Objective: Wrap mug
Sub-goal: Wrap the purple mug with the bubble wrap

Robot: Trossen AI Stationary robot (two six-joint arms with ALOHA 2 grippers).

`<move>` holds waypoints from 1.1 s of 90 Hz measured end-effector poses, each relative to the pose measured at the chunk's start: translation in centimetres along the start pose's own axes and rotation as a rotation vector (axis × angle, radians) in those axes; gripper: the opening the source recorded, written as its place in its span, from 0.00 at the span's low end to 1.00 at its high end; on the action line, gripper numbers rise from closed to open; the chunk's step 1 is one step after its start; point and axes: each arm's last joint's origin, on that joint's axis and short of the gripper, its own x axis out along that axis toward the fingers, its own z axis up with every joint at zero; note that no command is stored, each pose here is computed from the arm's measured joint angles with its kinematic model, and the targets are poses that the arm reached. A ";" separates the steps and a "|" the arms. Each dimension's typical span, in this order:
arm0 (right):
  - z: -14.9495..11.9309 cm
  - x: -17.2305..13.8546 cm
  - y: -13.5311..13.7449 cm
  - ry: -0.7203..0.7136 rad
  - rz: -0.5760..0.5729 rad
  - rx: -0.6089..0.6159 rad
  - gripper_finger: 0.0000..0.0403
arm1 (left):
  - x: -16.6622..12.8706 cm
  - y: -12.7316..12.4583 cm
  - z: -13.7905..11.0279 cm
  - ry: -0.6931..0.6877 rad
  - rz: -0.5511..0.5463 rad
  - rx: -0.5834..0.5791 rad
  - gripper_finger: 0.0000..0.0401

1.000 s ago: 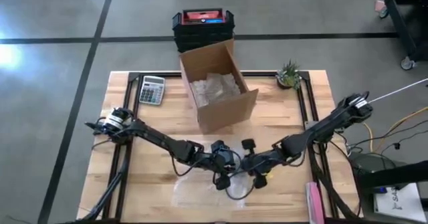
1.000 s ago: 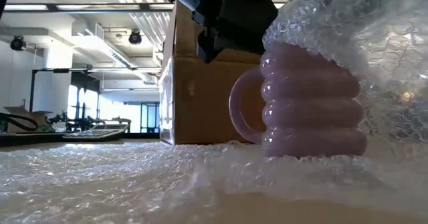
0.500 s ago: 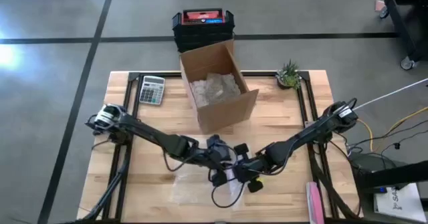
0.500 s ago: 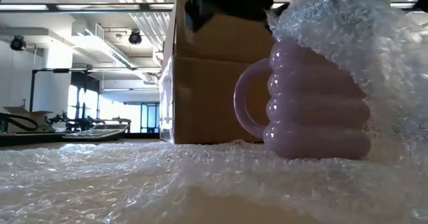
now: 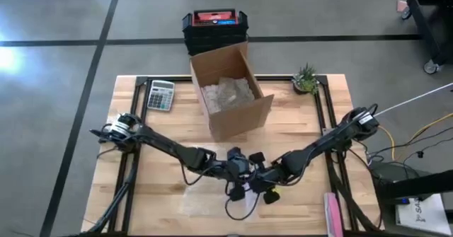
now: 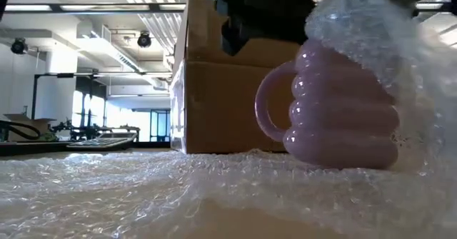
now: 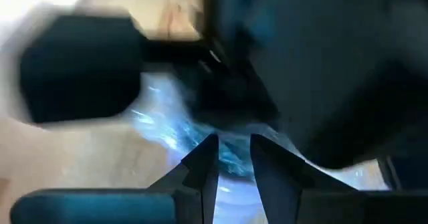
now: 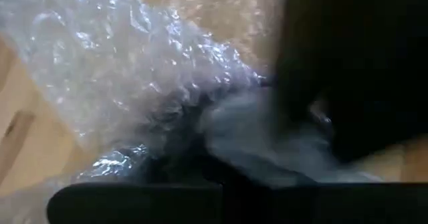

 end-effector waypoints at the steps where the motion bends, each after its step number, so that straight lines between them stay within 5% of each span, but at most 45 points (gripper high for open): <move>1: 0.0 -0.1 0.0 -0.001 -0.001 0.000 0.00 | 0.1 0.0 -0.1 0.001 0.002 -0.001 0.19; 36: -0.8 -6.2 -1.0 -0.036 0.001 0.064 0.00 | 1.1 0.3 -0.9 0.028 0.020 -0.007 0.19; 61: -2.0 -5.0 -3.2 0.006 -0.265 0.102 0.00 | 1.1 0.4 -0.9 0.034 0.020 -0.009 0.19; 99: -0.9 -4.1 0.4 -0.136 -0.065 0.043 0.00 | 1.2 0.5 -1.0 0.036 0.023 -0.010 0.19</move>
